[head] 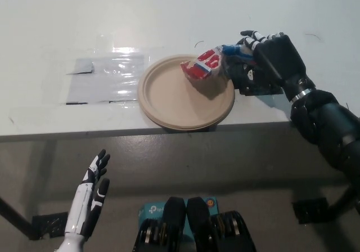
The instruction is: The robot picks up a small bag of sunflower seeds on the right hand side and take it to the empty plate on the left hand side then pours some sunflower seeds on to the plate.
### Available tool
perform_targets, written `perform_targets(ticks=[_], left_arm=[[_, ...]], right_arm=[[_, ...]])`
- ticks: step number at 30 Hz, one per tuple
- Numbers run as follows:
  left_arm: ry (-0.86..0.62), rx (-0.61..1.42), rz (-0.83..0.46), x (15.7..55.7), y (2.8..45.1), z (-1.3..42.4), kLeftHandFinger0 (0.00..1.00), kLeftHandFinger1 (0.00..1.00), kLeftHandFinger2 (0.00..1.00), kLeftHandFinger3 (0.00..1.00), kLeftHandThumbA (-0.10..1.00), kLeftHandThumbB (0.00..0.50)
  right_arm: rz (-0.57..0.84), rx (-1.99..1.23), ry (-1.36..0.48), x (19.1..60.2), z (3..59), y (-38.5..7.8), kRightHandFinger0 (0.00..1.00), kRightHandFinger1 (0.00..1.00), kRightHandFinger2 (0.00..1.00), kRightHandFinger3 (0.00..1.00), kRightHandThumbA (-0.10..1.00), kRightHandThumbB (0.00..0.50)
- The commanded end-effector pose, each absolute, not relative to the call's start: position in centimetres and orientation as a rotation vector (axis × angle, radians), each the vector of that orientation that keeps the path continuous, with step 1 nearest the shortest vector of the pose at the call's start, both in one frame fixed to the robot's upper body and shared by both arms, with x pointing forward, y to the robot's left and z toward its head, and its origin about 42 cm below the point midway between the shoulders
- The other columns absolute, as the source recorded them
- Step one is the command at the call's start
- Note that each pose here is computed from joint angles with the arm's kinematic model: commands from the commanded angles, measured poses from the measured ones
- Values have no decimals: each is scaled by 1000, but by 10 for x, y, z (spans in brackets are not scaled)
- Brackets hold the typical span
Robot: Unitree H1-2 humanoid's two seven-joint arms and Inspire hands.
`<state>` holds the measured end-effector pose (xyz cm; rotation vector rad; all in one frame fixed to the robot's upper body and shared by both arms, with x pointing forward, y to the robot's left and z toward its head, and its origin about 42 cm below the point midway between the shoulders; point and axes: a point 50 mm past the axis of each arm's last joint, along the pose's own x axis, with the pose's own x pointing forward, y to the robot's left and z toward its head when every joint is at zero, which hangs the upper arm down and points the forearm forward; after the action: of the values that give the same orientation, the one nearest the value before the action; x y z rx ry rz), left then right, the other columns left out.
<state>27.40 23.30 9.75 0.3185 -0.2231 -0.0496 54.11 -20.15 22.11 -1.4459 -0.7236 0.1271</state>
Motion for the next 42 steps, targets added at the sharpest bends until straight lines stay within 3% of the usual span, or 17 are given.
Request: perform_targets(ticks=[1,5,15,23,28,31,32,34,37,40,42], left_arm=[[-265,319,-64,277,234,105,1000,1000,1000,1000,1000,107],[-269,322,-66,278,233,105,1000,1000,1000,1000,1000,106],[-271,320,-73,280,234,107,1000,1000,1000,1000,1000,94],[-272,323,-75,280,233,106,1000,1000,1000,1000,1000,84],[-275,326,-78,281,232,107,1000,1000,1000,1000,1000,77],[-273,328,-78,280,233,108,1000,1000,1000,1000,1000,81],[-272,328,-77,280,232,107,1000,1000,1000,1000,1000,78],[-271,321,-76,280,232,107,1000,1000,1000,1000,1000,85],[-273,318,-73,279,233,106,1000,1000,1000,1000,1000,89],[-268,328,-68,278,234,106,1000,1000,1000,1000,1000,93],[-266,325,-66,278,233,106,1000,1000,1000,1000,1000,84]], right_arm=[[73,-1467,-899,551,266,-197,0,319,781,569,-100,176],[70,-1495,-932,552,271,-196,0,293,737,532,-100,224],[67,-1546,-964,555,280,-191,0,239,729,532,-100,256],[63,-1583,-962,559,288,-193,0,225,723,537,-100,239],[43,-1581,-931,560,287,-198,0,171,641,418,-100,260],[30,-1508,-901,558,280,-201,0,184,645,416,-100,222],[25,-1438,-860,558,277,-204,0,197,658,397,-100,167],[-10,-1383,-832,556,270,-208,0,203,627,356,-100,145],[-38,-1302,-805,554,263,-209,0,160,584,294,-100,155],[-54,-1261,-745,552,253,-214,0,176,642,360,-100,128],[-65,-1214,-720,548,245,-219,0,176,628,398,-100,115]])
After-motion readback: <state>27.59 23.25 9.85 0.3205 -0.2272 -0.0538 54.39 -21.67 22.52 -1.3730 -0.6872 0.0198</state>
